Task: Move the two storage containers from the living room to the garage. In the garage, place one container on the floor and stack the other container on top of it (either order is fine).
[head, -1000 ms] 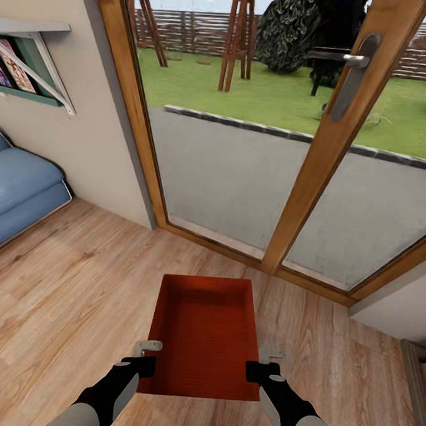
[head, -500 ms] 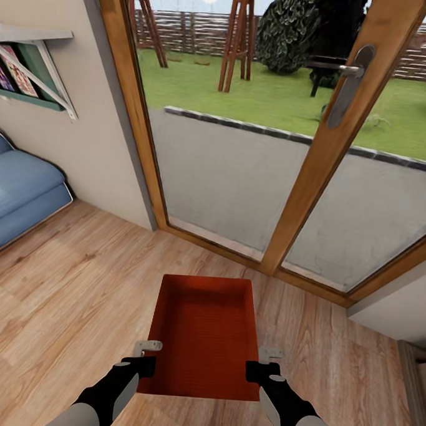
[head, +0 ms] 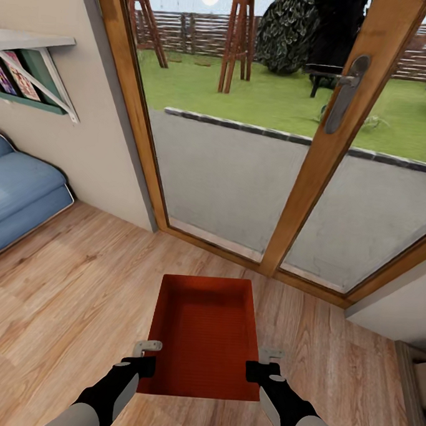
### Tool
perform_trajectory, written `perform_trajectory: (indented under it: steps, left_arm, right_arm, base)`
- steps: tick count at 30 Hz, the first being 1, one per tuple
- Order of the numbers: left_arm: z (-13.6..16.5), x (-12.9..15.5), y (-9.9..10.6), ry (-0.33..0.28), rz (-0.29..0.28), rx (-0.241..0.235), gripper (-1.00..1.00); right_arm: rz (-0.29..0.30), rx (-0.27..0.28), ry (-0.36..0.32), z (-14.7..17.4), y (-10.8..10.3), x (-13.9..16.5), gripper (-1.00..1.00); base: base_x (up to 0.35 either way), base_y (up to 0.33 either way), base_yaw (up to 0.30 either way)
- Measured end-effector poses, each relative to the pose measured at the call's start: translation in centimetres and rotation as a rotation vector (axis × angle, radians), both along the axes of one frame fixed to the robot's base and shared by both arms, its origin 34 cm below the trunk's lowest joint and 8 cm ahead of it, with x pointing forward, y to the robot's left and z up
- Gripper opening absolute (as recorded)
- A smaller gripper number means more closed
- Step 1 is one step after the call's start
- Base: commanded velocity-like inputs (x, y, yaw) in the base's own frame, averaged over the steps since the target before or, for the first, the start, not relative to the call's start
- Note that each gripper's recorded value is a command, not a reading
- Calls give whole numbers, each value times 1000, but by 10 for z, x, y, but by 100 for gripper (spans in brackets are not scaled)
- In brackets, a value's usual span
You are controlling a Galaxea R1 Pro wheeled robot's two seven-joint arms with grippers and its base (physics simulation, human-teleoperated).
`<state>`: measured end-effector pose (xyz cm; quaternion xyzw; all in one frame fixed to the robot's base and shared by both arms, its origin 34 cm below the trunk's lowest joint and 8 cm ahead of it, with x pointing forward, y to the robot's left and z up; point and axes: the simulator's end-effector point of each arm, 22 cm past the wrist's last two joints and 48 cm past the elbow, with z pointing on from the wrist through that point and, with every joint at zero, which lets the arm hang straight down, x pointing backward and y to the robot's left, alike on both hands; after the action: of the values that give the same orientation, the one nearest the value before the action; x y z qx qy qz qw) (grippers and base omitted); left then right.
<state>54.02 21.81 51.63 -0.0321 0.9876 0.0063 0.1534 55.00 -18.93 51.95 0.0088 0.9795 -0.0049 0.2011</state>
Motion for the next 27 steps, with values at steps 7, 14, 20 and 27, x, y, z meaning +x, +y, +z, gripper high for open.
perform_trajectory:
  steps: [7, 14, 20, 27]
  left_arm:
    - [10, -1, 0, 0, 0, 0, -100]
    - [19, -2, 0, 1, 0, 0, -100]
    - [27, -3, 0, 0, -1, 0, -100]
    - [35, -4, 0, 0, -1, 0, -100]
  right_arm:
    - [0, 0, 0, 10, 0, -1, -100]
    - [0, 0, 0, 19, 0, -2, -100]
    - [0, 0, 0, 27, 0, -3, -100]
    - [0, 0, 0, 35, 0, -4, -100]
  base:
    - [0, 0, 0]
    - [0, 0, 0]
    - [0, 0, 0]
    - [0, 0, 0]
